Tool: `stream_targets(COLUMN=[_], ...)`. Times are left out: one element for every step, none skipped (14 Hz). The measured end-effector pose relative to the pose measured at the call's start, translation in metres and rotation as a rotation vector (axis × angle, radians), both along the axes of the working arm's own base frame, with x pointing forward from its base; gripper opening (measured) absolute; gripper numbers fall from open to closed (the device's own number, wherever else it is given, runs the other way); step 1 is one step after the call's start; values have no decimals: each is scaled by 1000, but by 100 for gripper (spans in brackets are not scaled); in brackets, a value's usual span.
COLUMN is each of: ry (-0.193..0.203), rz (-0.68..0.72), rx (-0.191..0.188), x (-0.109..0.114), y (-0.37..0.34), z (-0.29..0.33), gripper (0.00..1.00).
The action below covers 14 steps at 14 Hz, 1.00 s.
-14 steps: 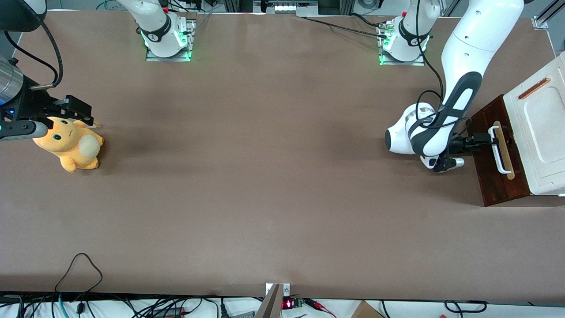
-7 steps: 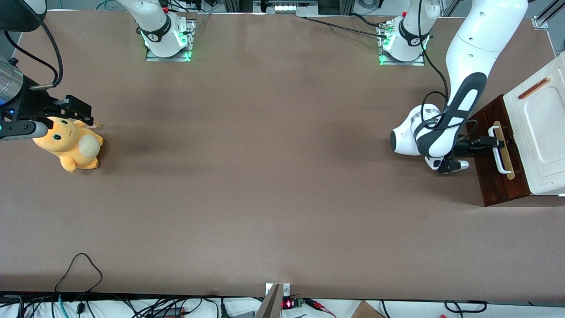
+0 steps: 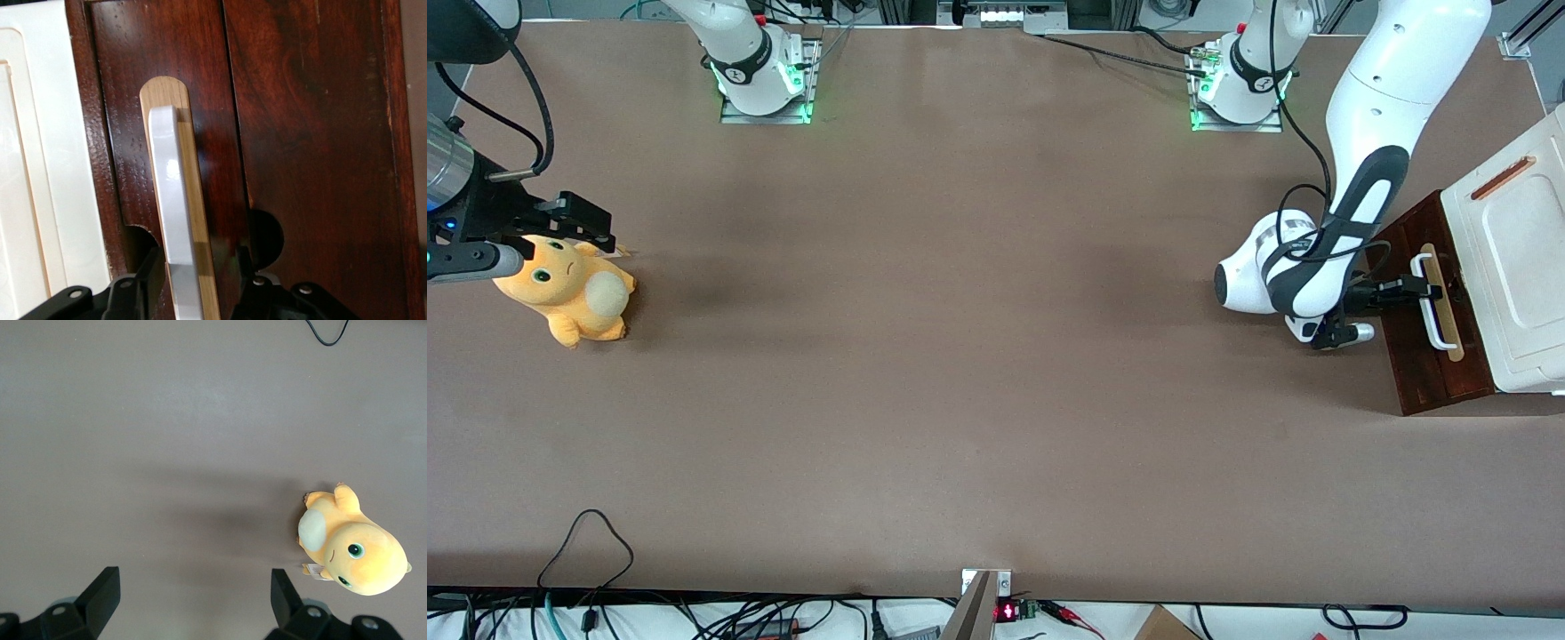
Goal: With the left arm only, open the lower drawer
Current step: 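Align the open left gripper around the white handle and close it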
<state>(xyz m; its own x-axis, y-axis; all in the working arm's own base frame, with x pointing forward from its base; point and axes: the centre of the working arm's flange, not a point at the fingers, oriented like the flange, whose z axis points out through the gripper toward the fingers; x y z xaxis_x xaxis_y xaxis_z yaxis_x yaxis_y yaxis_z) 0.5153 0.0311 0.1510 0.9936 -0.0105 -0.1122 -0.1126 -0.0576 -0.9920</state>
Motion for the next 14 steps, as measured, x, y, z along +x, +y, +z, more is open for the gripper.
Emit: stream_targets(ry=[-1,-1,-2,-2,-3,-3,-5,-7,-9,-10,-11,-12,-12,-14], rz=[1,2,4,6,8,9,10,11,12,13,13,13,14,15], rx=[2,4,6,7,8,9,10,11,12,12,13,13,15,15], x=[0,0,0,0,0,0,0,0,1,1,1,1,1,2], y=[0,1,2,3,3,4,4,4,5,5,5,5,5,5], z=[0,1,1,1,2,2,2,2,3,3,3,3,4,4], gripper=[48,48,46,45,45,39,37,37,37,34,34,29,22,22])
